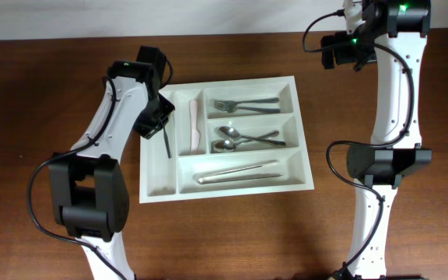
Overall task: Pack container
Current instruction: 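Lower the spoon into the left compartment and open the left gripper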
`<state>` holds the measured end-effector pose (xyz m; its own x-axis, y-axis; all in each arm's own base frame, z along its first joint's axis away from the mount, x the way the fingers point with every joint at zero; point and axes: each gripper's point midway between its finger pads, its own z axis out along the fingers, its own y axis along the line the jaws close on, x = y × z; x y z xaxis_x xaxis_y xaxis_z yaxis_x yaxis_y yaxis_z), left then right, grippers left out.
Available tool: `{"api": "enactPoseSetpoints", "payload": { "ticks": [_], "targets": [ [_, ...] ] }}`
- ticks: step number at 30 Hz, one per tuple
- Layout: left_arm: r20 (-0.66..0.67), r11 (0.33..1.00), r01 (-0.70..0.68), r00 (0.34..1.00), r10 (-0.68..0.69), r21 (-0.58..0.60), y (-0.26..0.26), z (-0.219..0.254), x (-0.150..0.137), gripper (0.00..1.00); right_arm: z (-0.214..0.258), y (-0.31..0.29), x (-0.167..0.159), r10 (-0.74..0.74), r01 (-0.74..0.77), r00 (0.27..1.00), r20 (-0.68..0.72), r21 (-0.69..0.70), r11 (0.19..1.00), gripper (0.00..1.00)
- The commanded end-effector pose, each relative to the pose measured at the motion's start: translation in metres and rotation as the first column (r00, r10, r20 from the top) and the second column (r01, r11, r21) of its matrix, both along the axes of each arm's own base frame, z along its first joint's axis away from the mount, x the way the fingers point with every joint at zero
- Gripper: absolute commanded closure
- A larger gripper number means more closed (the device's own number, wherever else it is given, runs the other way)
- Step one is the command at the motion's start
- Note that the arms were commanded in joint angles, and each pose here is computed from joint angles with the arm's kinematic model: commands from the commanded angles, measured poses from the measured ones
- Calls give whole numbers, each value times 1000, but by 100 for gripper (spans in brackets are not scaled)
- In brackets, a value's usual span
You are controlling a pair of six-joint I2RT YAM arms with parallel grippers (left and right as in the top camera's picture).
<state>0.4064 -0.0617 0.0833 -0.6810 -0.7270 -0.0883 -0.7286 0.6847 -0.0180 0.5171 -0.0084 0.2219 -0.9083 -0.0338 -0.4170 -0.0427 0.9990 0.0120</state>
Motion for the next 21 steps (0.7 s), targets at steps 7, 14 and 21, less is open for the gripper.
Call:
{"api": "enactPoseSetpoints", "payload": {
  "ticks": [7, 14, 21],
  "targets": [
    [15, 1000, -21, 1000, 21, 9, 4, 5, -1, 85, 18, 4, -4, 6, -6, 999, 36, 8, 1000, 1],
    [15, 1000, -21, 1000, 21, 6, 4, 5, -1, 72, 18, 4, -4, 6, -6, 999, 35, 8, 1000, 1],
    [27, 999, -43, 999, 43, -6, 11, 8, 2, 73, 18, 4, -4, 6, -6, 999, 36, 8, 1000, 1]
  ]
}}
